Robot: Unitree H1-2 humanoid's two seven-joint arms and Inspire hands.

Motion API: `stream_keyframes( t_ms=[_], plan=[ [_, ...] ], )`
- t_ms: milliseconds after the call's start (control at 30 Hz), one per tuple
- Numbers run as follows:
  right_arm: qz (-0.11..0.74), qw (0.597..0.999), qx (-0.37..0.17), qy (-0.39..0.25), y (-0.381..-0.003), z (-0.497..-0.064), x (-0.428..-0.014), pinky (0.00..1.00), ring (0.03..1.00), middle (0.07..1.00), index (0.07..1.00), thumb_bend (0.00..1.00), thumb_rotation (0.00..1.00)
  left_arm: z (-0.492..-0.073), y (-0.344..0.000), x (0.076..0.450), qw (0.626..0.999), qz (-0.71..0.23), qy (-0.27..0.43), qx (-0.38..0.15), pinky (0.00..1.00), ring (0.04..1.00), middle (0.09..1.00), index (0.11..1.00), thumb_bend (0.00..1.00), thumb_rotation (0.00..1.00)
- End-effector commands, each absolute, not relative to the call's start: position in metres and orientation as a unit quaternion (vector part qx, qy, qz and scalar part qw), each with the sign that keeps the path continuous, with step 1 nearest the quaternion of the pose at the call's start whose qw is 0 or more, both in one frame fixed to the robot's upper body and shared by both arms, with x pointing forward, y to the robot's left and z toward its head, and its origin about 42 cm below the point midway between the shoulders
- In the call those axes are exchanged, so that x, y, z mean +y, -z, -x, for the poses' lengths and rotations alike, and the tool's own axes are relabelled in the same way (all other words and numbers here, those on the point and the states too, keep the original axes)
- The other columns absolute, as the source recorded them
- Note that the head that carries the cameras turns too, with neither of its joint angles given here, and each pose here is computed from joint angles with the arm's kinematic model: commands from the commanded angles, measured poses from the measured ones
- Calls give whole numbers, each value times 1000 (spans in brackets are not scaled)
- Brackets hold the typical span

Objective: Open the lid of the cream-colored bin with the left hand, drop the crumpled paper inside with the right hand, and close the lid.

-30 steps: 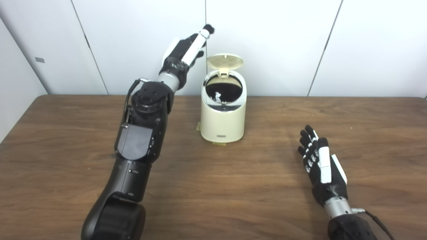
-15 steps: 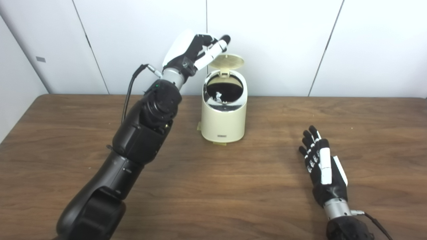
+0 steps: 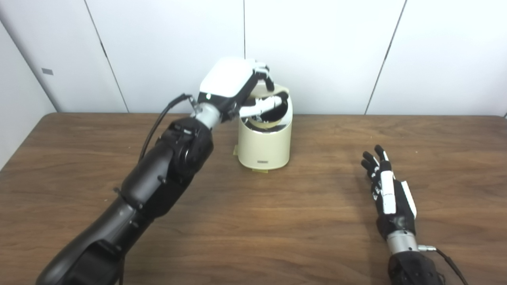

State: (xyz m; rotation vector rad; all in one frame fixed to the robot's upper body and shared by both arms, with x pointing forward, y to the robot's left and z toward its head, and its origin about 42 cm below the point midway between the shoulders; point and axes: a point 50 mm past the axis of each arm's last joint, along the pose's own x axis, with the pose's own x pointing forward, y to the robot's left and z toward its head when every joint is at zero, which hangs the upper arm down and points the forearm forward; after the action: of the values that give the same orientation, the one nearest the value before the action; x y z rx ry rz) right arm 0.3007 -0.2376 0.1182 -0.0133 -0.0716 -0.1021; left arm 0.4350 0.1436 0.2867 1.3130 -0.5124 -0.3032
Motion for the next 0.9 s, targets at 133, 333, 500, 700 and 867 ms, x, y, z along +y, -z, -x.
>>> stream_keyframes(
  t_ms=[133,333,500,700,867],
  plan=[
    [69,992,-78,70,-118,-303,-238,957,933,903,979,545,1000,-421,-287,156,718,-629,119,-274,852,889,841,642,470,1000],
    [83,989,-95,72,-126,-303,-243,980,933,886,968,579,1000,-417,-259,162,677,-680,124,-251,878,919,863,693,478,1000],
    [70,989,-97,89,-127,-305,-256,967,926,875,966,654,1000,-413,-236,164,656,-707,125,-233,903,948,910,791,494,998],
    [67,987,-103,99,-126,-305,-265,966,931,885,976,671,1000,-408,-214,163,633,-729,128,-225,918,963,933,801,497,998],
    [63,988,-103,100,-127,-302,-268,956,931,884,973,673,1000,-405,-201,160,619,-746,135,-205,942,991,951,802,543,1000]
  ],
)
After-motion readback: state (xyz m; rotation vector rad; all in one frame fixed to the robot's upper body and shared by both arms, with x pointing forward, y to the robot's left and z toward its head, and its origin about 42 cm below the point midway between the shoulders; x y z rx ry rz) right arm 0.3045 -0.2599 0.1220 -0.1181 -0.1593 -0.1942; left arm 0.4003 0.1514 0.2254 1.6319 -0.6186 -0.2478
